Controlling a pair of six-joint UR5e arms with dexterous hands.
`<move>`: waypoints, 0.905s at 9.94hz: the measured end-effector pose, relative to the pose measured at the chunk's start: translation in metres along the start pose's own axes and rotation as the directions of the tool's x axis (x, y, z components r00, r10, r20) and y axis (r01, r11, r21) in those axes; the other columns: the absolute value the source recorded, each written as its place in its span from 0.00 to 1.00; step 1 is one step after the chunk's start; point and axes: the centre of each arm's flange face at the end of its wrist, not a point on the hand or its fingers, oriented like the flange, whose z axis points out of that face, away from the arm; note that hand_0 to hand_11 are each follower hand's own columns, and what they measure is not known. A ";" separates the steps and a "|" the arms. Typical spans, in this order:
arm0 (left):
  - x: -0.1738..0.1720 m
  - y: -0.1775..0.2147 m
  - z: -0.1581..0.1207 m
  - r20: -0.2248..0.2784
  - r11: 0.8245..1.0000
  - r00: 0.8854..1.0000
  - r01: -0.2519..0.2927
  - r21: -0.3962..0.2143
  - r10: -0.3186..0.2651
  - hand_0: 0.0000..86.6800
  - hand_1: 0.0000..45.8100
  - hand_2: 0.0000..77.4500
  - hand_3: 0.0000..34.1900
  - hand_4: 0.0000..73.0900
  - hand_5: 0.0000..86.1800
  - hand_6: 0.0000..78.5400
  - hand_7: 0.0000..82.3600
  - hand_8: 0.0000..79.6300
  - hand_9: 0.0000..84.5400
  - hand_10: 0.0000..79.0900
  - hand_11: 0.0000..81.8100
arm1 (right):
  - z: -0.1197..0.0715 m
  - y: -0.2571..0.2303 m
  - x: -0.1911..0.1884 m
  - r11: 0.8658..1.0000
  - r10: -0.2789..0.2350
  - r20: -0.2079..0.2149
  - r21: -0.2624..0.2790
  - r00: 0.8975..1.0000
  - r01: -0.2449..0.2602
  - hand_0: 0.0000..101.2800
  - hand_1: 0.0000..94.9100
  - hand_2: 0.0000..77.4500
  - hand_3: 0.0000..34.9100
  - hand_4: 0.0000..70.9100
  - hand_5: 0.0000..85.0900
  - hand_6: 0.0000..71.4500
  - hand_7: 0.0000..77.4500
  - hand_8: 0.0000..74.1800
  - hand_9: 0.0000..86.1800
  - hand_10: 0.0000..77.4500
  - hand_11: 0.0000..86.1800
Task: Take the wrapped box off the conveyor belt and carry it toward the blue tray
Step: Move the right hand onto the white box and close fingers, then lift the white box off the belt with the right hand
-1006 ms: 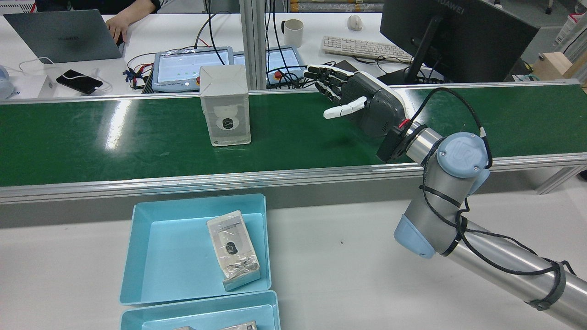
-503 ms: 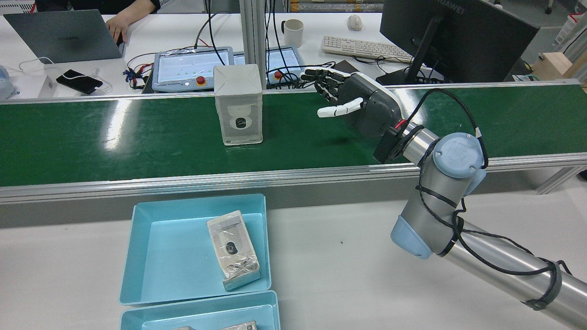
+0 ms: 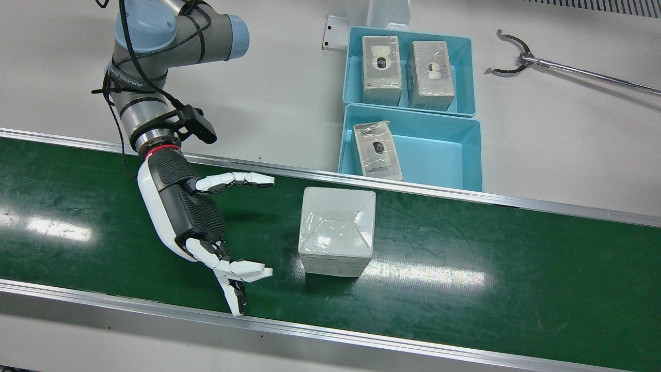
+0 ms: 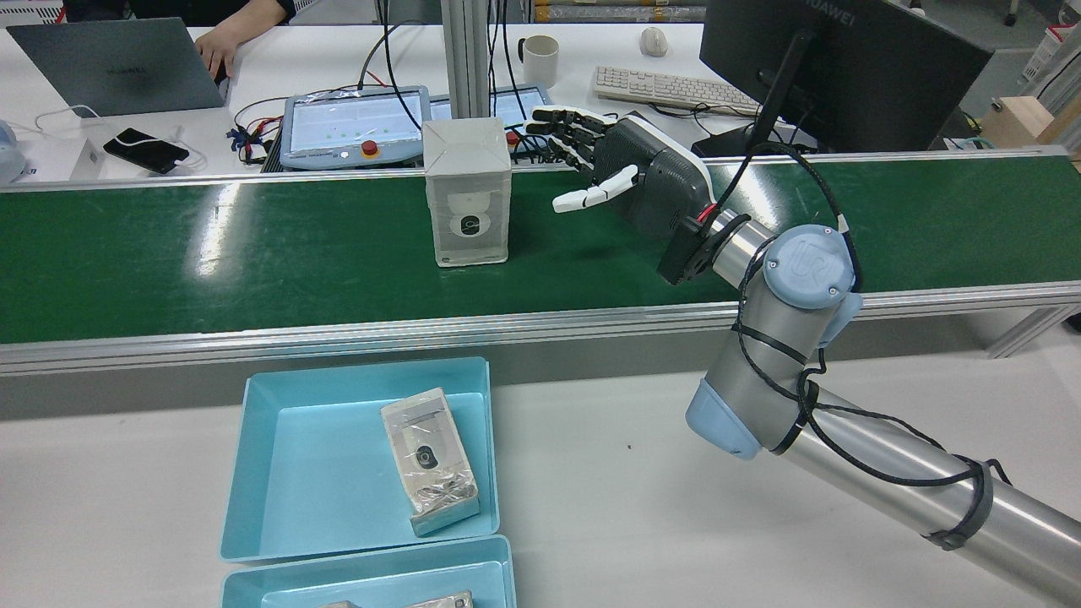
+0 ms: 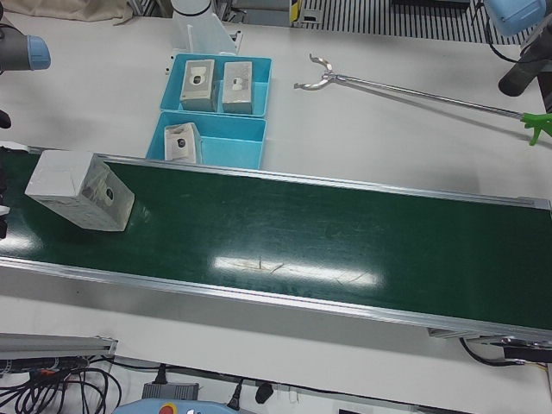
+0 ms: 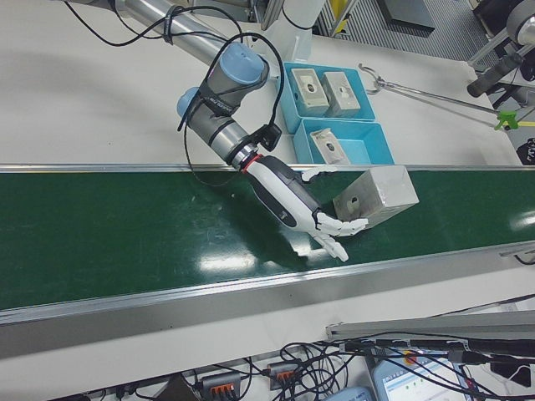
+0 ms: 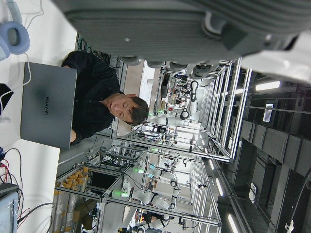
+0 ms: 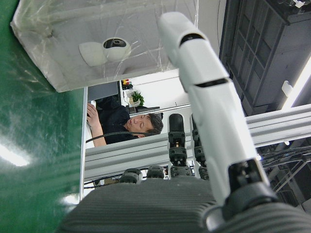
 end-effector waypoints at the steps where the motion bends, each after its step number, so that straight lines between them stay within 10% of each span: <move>1: 0.000 0.000 0.000 0.000 1.000 1.000 0.000 0.000 0.000 0.00 0.00 0.01 0.00 0.00 0.01 0.00 0.01 0.01 0.01 0.01 0.01 | 0.003 0.001 0.001 1.000 -0.005 0.001 0.002 1.000 0.005 0.57 0.26 0.20 0.14 0.26 0.24 0.14 0.32 0.01 0.04 0.01 0.06; 9: 0.000 0.000 0.000 0.000 1.000 1.000 0.000 0.000 0.000 0.00 0.00 0.01 0.00 0.00 0.01 0.00 0.01 0.01 0.01 0.01 0.00 | 0.039 0.020 0.023 0.999 -0.036 -0.014 -0.011 0.999 0.036 0.57 0.24 0.19 0.44 0.22 0.22 0.09 0.30 0.00 0.04 0.00 0.03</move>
